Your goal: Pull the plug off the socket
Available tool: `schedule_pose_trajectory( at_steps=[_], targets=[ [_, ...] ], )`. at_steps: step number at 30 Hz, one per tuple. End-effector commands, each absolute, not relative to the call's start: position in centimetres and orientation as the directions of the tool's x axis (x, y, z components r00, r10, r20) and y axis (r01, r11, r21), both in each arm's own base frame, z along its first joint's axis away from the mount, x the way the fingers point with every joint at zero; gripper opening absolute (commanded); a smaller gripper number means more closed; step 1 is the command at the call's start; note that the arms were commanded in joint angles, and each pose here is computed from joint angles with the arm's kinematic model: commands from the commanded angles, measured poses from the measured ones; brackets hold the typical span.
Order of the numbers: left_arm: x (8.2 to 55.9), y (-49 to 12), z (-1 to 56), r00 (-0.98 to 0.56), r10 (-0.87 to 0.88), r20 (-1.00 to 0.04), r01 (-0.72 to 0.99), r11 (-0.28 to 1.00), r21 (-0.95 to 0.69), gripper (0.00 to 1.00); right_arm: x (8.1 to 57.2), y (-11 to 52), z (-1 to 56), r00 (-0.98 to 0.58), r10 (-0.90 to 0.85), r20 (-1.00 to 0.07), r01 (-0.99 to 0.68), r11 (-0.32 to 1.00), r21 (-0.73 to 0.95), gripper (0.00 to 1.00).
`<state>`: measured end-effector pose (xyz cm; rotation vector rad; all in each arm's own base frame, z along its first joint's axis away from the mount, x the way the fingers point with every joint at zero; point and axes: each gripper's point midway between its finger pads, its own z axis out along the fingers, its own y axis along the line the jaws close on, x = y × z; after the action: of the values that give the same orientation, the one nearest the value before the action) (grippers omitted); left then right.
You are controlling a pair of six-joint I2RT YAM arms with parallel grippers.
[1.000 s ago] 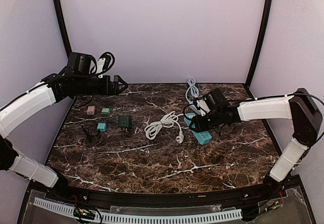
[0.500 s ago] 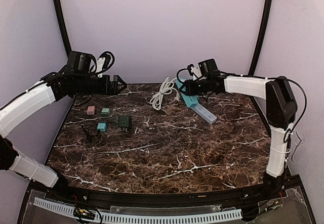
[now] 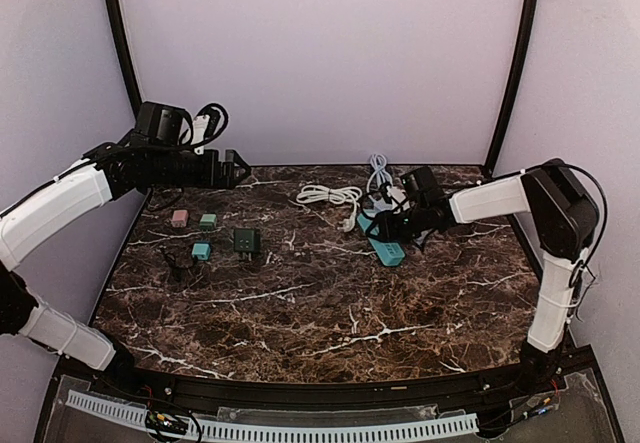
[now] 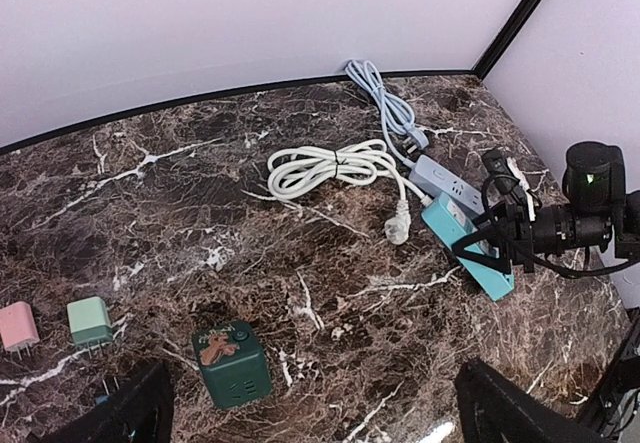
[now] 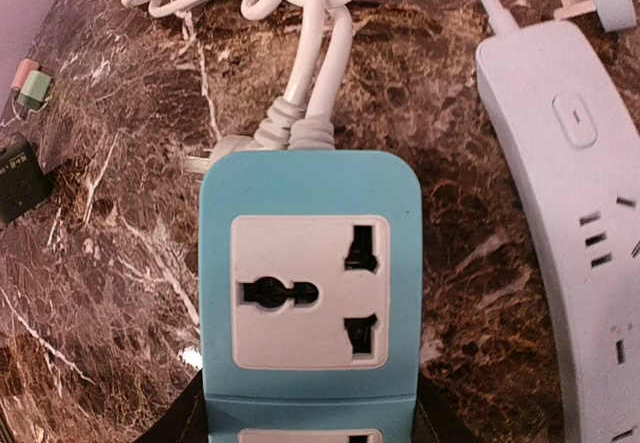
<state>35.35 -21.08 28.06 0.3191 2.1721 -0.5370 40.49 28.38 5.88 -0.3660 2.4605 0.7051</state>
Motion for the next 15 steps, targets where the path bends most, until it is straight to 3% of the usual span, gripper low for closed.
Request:
schedule_pose_trajectory(
  at_steps=[1, 4, 5, 7, 11, 15],
  targets=[
    [35.0, -20.9, 28.7, -0.608, 0.027, -0.794, 0.393, 0.878, -0.271, 0.99, 39.6, 29.8, 8.7, -0.765, -0.088, -0.638, -0.455, 0.775, 0.439, 0.0],
    [34.9, -20.9, 28.4, -0.615, 0.026, -0.788, 0.391, 0.878, -0.276, 0.99, 38.5, 30.0, 7.7, -0.776, -0.102, -0.622, -0.455, 0.774, 0.441, 0.0],
    [34.9, -20.9, 28.2, -0.619, 0.029, -0.785, 0.39, 0.879, -0.275, 0.99, 38.2, 30.0, 7.2, -0.782, -0.107, -0.614, -0.453, 0.775, 0.441, 0.04],
    [35.0, -20.8, 27.8, -0.63, 0.03, -0.776, 0.378, 0.885, -0.273, 0.99, 37.6, 29.9, 6.5, -0.79, -0.11, -0.603, -0.442, 0.784, 0.436, 0.17],
    [35.0, -20.7, 26.6, -0.646, 0.056, -0.761, 0.367, 0.897, -0.245, 0.99, 37.0, 29.2, 6.3, -0.792, -0.093, -0.604, -0.416, 0.806, 0.421, 0.52],
    [34.9, -21.0, 26.2, -0.652, 0.071, -0.755, 0.371, 0.898, -0.237, 0.99, 36.7, 28.6, 6.9, -0.783, -0.085, -0.616, -0.41, 0.816, 0.408, 0.72]
  ],
)
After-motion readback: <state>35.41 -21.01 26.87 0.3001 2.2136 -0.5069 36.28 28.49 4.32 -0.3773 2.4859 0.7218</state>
